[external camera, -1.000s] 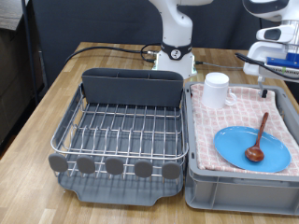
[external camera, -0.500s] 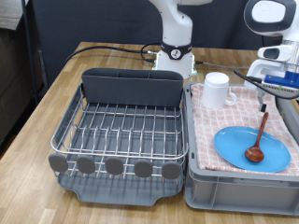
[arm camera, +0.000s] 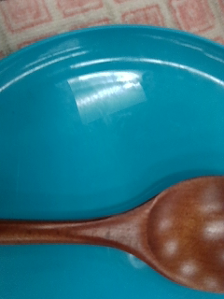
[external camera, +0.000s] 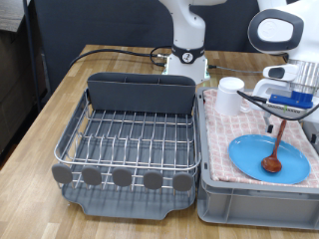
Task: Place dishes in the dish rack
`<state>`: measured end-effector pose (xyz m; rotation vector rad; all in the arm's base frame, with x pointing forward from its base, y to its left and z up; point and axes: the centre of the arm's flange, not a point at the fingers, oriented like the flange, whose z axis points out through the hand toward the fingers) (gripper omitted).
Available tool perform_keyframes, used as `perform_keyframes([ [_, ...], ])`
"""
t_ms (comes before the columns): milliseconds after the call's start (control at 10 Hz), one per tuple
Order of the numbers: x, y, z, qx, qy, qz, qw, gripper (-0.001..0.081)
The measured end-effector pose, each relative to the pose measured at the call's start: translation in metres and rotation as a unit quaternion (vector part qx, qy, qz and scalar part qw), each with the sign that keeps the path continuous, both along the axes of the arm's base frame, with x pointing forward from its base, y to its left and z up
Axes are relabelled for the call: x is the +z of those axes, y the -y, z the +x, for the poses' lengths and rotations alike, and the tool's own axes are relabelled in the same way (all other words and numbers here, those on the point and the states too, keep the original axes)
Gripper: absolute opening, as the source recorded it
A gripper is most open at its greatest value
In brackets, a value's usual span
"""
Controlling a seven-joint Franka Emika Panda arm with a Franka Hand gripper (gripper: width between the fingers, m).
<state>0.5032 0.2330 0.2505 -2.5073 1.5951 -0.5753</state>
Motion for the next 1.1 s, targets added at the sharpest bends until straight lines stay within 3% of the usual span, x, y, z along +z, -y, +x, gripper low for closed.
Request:
perform_keyframes([
  [1100, -0.024, 0.021, -0.017, -0.006, -0.013, 0.008, 0.9999, 0.0802],
])
